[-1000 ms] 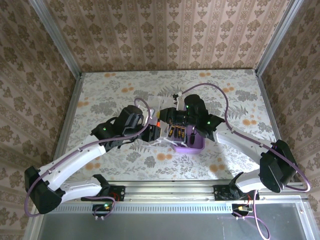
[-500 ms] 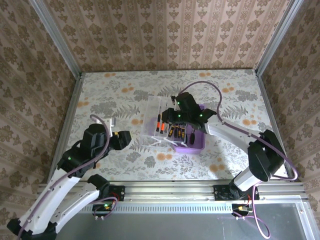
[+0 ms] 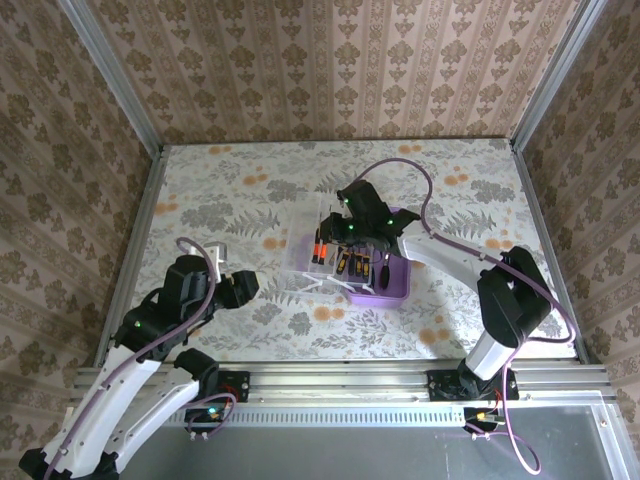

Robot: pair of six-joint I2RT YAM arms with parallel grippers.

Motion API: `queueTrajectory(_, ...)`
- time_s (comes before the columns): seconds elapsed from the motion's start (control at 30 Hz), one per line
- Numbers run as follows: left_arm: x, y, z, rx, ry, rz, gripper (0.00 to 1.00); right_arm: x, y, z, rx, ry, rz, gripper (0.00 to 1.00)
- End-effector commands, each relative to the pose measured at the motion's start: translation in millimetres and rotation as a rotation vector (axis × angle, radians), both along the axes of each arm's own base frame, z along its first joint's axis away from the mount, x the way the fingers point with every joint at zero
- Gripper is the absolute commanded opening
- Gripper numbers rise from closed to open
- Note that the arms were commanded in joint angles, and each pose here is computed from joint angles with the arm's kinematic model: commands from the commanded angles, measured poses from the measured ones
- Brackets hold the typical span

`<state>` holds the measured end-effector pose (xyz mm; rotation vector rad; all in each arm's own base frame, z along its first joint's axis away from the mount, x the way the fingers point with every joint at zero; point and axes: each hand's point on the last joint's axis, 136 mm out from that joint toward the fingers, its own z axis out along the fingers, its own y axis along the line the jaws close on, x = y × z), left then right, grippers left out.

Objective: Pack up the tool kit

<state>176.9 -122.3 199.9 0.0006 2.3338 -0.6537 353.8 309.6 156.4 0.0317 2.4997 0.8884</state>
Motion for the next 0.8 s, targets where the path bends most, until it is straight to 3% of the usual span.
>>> queueTrajectory(0.0, -1, -2, 2, -0.021, -0.002, -0.006, 0.62, 9, -6, -6, -0.048, 0.005, -0.033, 0.18)
queueTrajectory(0.23, -4, 0, 4, -0.014, 0.005, -0.014, 0.64, 11, -8, -4, -0.045, 0.006, -0.057, 0.22)
queueTrajectory(0.3, -5, 0, 6, -0.014, 0.001, -0.015, 0.64, 11, -13, -3, -0.051, 0.000, -0.081, 0.30)
queueTrajectory(0.43, -4, 0, 10, -0.016, -0.008, -0.014, 0.65, 11, -12, -3, -0.049, 0.013, -0.076, 0.35)
queueTrajectory(0.77, -3, 1, 8, -0.012, 0.002, -0.004, 0.65, 6, -13, 11, -0.025, -0.011, -0.064, 0.35)
